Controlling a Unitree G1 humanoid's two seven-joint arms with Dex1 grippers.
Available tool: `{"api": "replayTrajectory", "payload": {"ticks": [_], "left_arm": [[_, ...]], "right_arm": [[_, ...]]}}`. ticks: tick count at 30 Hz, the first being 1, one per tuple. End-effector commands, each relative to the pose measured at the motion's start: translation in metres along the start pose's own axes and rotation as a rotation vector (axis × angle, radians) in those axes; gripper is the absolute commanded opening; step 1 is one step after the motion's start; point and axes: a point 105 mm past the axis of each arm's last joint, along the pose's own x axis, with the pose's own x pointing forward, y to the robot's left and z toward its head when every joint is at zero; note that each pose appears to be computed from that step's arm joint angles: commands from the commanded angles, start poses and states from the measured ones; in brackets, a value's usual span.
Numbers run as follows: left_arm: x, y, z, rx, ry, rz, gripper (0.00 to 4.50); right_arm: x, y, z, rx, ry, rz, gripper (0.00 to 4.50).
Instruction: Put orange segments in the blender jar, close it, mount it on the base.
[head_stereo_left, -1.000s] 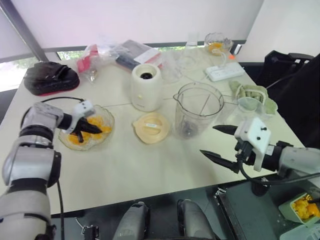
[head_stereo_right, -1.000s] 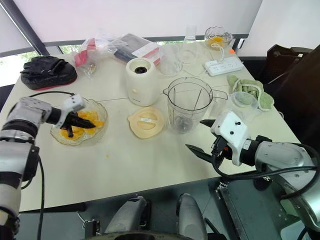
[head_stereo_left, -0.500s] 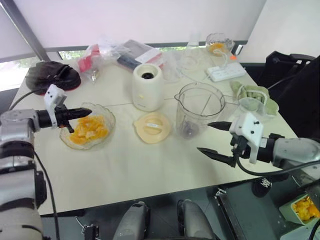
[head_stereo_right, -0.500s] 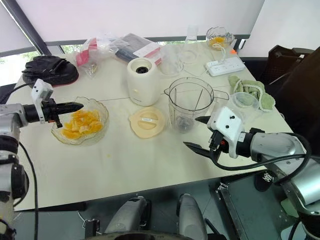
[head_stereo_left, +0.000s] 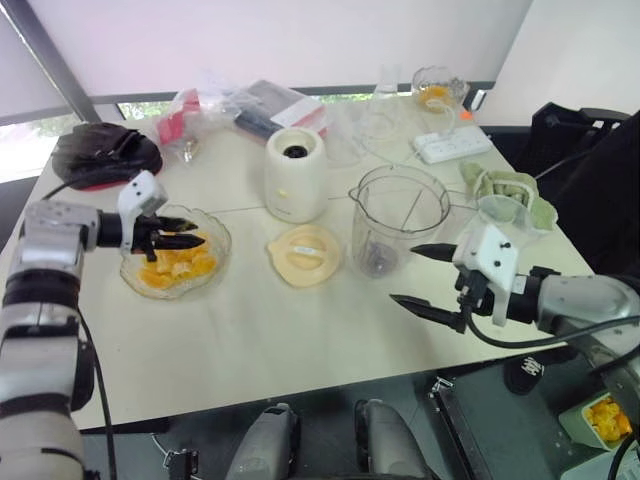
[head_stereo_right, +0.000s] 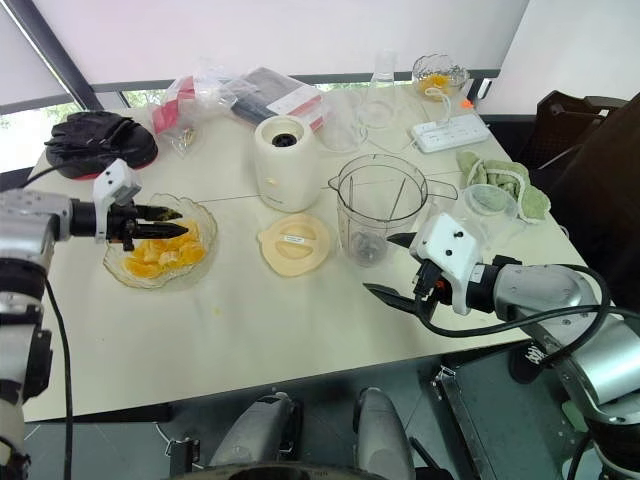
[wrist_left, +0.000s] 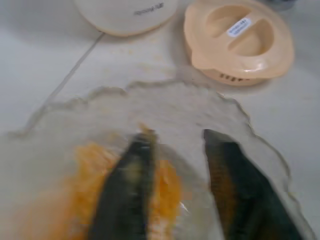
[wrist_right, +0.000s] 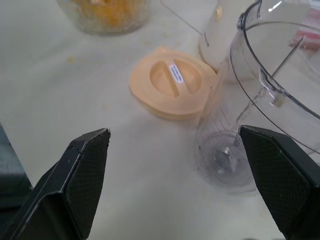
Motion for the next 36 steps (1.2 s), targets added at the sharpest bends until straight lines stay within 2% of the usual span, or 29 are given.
{"api": "replayTrajectory", "payload": {"ticks": [1, 11, 21, 28, 36], "left_arm": [[-0.004, 0.005, -0.004, 0.032, 0.067, -0.006, 3.2], [0.011, -0.006, -0.036, 0.087, 0.309, -0.114, 3.2], [0.025, -0.006, -0.046, 0.095, 0.37, -0.097, 3.2], [0.029, -0.004, -0.054, 0.146, 0.431, -0.066, 3.2], [0.039, -0.006, -0.056, 0.157, 0.418, -0.053, 3.2]], "right_arm": [[-0.001, 0.006, 0.007, -0.026, -0.029, -0.022, 4.34], [-0.002, 0.026, -0.002, 0.041, -0.039, -0.087, 4.34], [0.0, 0.032, -0.003, 0.067, -0.05, -0.1, 4.34], [0.002, 0.036, -0.001, 0.067, -0.045, -0.048, 4.34], [0.005, 0.025, 0.002, 0.038, -0.038, -0.027, 4.34]]}}
